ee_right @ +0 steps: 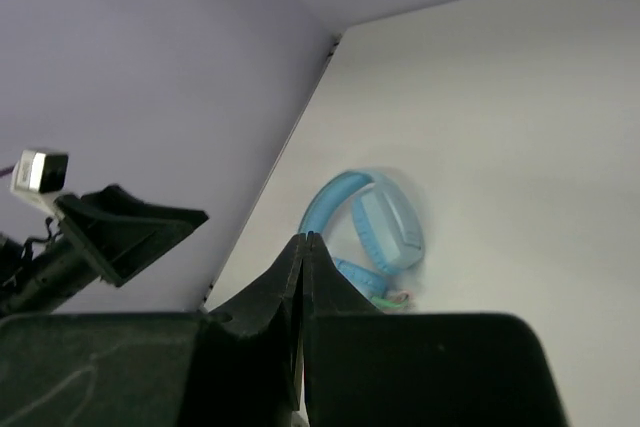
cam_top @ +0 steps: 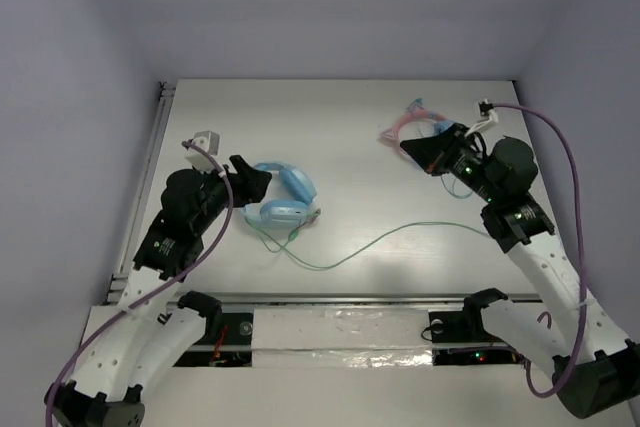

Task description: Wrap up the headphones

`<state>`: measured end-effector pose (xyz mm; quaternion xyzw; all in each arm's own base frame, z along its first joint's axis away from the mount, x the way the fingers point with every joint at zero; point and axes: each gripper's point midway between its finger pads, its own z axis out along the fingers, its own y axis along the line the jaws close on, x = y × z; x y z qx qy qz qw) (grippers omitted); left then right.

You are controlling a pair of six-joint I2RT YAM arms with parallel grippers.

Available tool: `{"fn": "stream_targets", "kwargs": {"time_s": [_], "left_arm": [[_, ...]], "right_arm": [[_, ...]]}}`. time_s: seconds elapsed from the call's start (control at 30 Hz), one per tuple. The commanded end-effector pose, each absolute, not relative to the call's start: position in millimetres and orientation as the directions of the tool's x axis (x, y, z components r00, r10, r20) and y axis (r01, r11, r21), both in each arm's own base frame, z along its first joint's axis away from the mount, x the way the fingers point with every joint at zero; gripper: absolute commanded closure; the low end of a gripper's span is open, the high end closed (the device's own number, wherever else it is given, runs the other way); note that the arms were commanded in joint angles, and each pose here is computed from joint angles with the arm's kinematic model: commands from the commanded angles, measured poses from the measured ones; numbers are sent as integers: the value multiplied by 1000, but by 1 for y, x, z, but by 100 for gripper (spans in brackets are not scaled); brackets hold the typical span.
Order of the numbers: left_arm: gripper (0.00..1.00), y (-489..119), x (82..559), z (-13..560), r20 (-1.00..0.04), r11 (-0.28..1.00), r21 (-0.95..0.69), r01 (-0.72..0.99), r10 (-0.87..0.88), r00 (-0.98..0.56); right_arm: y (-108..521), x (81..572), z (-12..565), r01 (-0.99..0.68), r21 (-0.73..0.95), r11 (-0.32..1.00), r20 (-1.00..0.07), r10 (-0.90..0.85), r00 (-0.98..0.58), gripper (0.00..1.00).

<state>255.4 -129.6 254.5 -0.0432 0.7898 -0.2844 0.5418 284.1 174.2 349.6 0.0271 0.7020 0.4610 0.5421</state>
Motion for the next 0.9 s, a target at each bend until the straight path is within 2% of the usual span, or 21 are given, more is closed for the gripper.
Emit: {"fn": "stream_targets", "kwargs": {"time_s": [0.0, 0.03, 0.1, 0.13, 0.2, 0.27, 0.37, 0.4, 0.43, 0.47, 0.5, 0.53, 0.57, 0.67, 0.73, 0.87], "left_arm": [[38, -136, 258, 287, -860, 829, -469, 306, -350, -371], [40, -133, 260, 274, -853, 851, -449, 273, -317, -415], [47, -124, 266, 278, -870, 889, -391, 239, -273, -410], [59, -118, 265, 268, -860, 908, -366, 202, -248, -446], [73, -103, 276, 255, -858, 948, -296, 115, -210, -469], [94, -89, 283, 230, -826, 974, -225, 17, -182, -534], [96, -75, 289, 213, -812, 985, -164, -58, -168, -559], [95, -72, 291, 207, -806, 987, -145, -73, -161, -570], [86, -68, 294, 198, -791, 989, -120, -89, -149, -593], [79, -67, 296, 194, -782, 989, -116, -86, -145, -607], [70, -68, 298, 190, -774, 991, -106, -83, -135, -619], [49, -68, 299, 184, -759, 992, -104, -77, -129, -639], [41, -75, 302, 171, -725, 993, -103, -57, -114, -680], [30, -72, 309, 148, -691, 995, -61, -82, -102, -715], [25, -63, 313, 134, -674, 993, -45, -110, -112, -730], [23, -55, 328, 124, -672, 989, -14, -150, -120, -731]], "right_arm": [[190, 274, 358, -509, 607, 610, -793, 498, -350, 100], [196, 271, 358, -515, 595, 617, -803, 488, -343, 100], [210, 261, 346, -498, 578, 646, -816, 451, -362, 100], [214, 259, 342, -497, 572, 652, -820, 442, -365, 100], [224, 251, 335, -505, 555, 661, -831, 416, -369, 100], [233, 244, 331, -519, 540, 662, -841, 401, -363, 100], [239, 242, 326, -518, 526, 675, -849, 384, -362, 95], [240, 241, 321, -520, 513, 683, -857, 370, -360, 86], [241, 242, 318, -518, 511, 686, -858, 366, -361, 79], [241, 243, 318, -522, 508, 686, -860, 369, -352, 68], [241, 241, 317, -529, 508, 680, -860, 369, -352, 42], [242, 239, 312, -532, 509, 677, -859, 361, -363, 34], [244, 238, 318, -549, 515, 658, -857, 379, -349, 29], [245, 233, 318, -565, 525, 637, -851, 380, -361, 28], [245, 229, 319, -572, 527, 628, -850, 384, -362, 34], [253, 218, 316, -618, 535, 575, -845, 362, -395, 45]]}}
